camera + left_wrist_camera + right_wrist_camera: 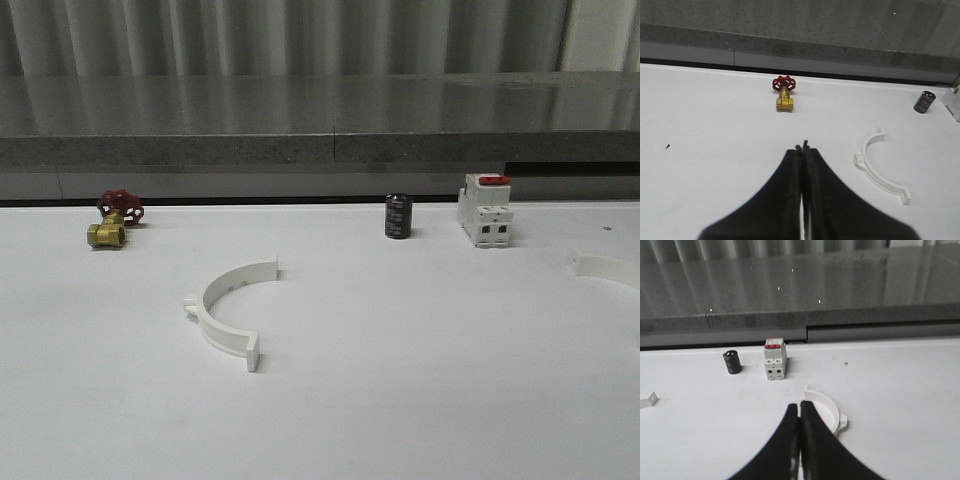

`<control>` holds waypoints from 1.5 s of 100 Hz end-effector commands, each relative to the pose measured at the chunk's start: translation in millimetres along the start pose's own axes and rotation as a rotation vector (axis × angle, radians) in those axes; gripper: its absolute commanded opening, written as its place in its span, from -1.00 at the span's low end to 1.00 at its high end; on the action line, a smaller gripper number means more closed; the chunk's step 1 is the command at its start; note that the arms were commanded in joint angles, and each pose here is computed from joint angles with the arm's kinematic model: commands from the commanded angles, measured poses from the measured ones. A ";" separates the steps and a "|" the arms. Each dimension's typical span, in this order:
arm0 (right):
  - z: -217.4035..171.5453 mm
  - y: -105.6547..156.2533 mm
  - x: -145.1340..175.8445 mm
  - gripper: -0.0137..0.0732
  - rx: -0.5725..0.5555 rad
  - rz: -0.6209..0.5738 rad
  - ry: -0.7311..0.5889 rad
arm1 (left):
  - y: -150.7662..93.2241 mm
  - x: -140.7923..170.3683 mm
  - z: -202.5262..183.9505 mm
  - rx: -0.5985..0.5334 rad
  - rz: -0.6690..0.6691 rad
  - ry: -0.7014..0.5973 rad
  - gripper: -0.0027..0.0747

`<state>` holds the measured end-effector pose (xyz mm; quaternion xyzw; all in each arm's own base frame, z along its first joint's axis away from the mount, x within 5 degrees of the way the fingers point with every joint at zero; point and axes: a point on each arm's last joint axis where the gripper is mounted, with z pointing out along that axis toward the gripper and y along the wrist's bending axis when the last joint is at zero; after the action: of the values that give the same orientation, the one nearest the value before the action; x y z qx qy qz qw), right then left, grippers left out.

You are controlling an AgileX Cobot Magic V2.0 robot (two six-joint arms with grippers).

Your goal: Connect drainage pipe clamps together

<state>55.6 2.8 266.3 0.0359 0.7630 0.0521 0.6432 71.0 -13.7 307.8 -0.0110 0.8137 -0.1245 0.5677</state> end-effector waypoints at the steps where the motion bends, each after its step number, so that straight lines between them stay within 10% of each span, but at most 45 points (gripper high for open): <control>1: 8.2 3.9 -33.4 -0.84 0.004 0.013 0.027 | -3.6 -13.7 -3.1 0.026 0.003 -0.093 -0.98; 62: 151.4 8.9 -98.0 -0.81 0.052 0.024 0.475 | -3.6 -13.7 -3.1 0.026 0.003 -0.093 -0.98; 103: 176.0 6.1 -78.5 0.74 0.067 0.028 0.602 | -3.6 -13.7 -3.1 0.026 0.003 -0.093 -0.98; 150: 202.8 -19.5 -46.3 0.80 0.166 0.100 0.778 | -3.6 -13.7 -3.1 0.026 0.003 -0.093 -0.98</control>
<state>251.1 -6.8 271.2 0.0885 0.9563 0.0362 0.2764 71.0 -13.7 307.8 -0.0110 0.8137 -0.1245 0.5677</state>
